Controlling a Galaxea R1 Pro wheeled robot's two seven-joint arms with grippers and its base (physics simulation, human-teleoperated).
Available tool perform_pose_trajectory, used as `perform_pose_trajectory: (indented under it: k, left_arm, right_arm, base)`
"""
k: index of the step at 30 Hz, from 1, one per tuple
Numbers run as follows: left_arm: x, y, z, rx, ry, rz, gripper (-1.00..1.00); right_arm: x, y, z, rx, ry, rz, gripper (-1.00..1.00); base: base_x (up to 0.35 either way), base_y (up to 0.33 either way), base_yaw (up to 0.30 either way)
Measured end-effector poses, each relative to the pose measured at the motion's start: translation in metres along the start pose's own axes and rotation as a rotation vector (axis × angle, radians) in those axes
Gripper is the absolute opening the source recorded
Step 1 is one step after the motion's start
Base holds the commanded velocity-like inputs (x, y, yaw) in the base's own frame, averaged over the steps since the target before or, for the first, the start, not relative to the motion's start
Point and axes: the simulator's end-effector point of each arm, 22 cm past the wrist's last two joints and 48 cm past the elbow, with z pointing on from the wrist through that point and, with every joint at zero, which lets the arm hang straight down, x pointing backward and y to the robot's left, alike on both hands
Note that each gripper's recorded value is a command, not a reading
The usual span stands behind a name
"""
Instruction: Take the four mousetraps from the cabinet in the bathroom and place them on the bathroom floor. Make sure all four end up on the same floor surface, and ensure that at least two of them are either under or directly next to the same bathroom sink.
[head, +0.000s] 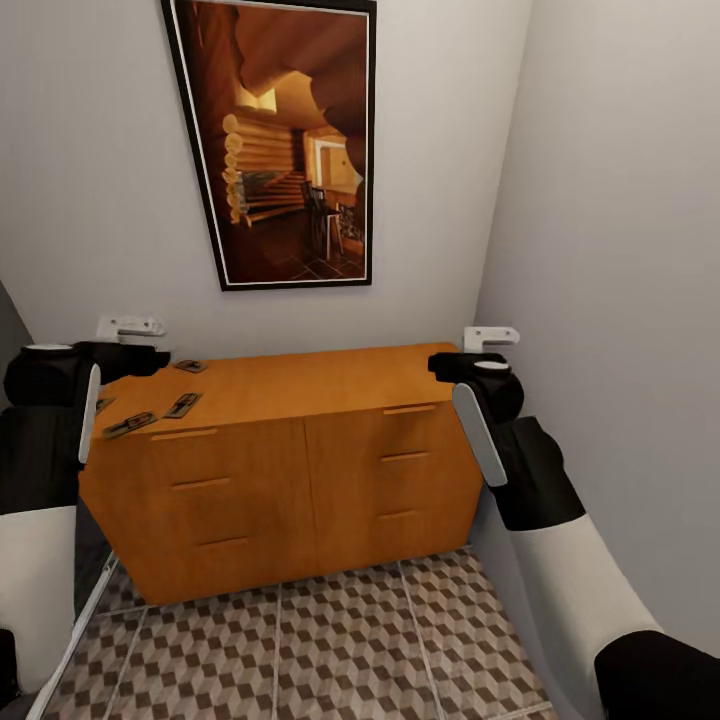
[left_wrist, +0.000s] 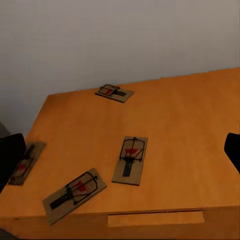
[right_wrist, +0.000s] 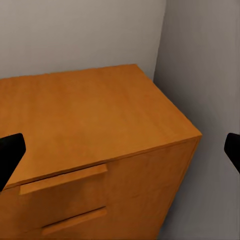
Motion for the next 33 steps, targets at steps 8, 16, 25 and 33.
perform_pose_trajectory:
  k: [8,16,25,33]
  left_arm:
    - [0.009,-0.016,0.001,-0.065,0.028,0.058,1.0]
    - [0.01,-0.063,0.0,0.001,0.03,0.04,1.0]
    - [0.003,-0.071,-0.002,0.021,0.046,0.029,1.0]
    - [0.002,-0.063,-0.003,0.018,0.069,0.007,1.0]
  right_arm:
    - [0.001,0.002,-0.002,0.0,0.003,-0.007,1.0]
    - [0.009,0.003,-0.002,-0.003,0.018,-0.01,1.0]
    - [-0.001,0.002,-0.005,-0.001,0.026,-0.012,1.0]
    - [-0.013,0.004,-0.009,-0.006,0.029,-0.012,1.0]
  base:
    - [0.0,0.0,0.0]
    - [0.0,0.0,0.0]
    - [0.0,0.0,0.0]
    - [0.0,0.0,0.0]
